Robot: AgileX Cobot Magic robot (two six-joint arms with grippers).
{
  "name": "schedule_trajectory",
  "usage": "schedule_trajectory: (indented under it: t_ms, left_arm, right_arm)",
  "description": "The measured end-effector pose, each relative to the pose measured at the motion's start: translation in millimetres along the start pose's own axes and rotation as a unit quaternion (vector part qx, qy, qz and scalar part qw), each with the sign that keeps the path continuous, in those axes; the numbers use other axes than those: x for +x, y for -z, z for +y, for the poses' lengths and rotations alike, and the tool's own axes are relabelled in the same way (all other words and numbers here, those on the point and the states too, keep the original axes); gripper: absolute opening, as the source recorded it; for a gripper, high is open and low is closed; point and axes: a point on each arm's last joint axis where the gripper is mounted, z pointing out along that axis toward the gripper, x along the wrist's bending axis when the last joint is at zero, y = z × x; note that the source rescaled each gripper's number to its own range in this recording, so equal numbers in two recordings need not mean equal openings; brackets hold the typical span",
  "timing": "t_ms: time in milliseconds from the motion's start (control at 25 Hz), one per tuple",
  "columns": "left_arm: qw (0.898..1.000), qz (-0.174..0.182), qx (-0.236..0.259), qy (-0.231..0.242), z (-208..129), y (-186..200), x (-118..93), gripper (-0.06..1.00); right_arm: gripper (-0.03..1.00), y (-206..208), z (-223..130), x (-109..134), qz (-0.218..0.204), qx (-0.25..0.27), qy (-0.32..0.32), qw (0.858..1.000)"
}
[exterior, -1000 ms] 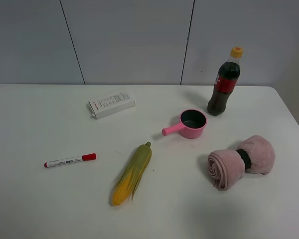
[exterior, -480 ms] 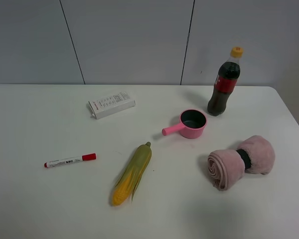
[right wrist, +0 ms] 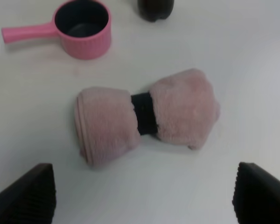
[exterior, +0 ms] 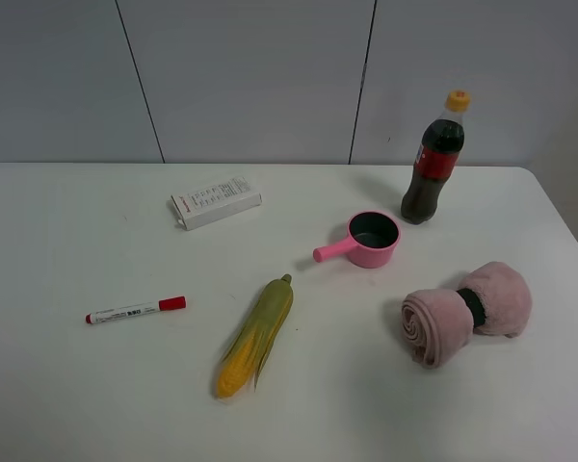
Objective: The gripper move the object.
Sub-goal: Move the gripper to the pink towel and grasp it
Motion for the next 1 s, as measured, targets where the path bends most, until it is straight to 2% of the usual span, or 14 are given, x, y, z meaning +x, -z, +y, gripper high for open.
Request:
schedule_trajectory:
  t_ms: [200, 480, 640, 720, 880, 1000]
  left_arm:
    - [1.000, 0.000, 0.000, 0.000, 0.0, 0.0, 0.0, 1.00]
    - [1.000, 0.000, 0.000, 0.000, 0.0, 0.0, 0.0, 1.00]
    - [1.000, 0.000, 0.000, 0.000, 0.0, 0.0, 0.0, 1.00]
    - [1.000, 0.000, 0.000, 0.000, 0.0, 0.0, 0.0, 1.00]
    - [1.000, 0.000, 0.000, 0.000, 0.0, 0.0, 0.0, 1.00]
    - [1.000, 0.000, 0.000, 0.000, 0.0, 0.0, 0.0, 1.00]
  right_arm:
    - [1.00, -14.0, 25.0, -5.6, 0.036, 0.102, 0.063, 0.992]
    - [1.00, -13.6, 67.4, -15.7, 0.045, 0.100, 0.210, 0.972]
    - [1.00, -24.5, 73.9, -21.4, 0.051, 0.123, 0.308, 0.942]
    - [1.00, -36.2, 75.8, -25.6, 0.059, 0.150, 0.351, 0.923]
    - [1.00, -67.6, 79.9, -30.9, 0.105, 0.197, 0.405, 0.887]
    - [1.00, -90.4, 80.8, -32.0, 0.146, 0.221, 0.425, 0.865]
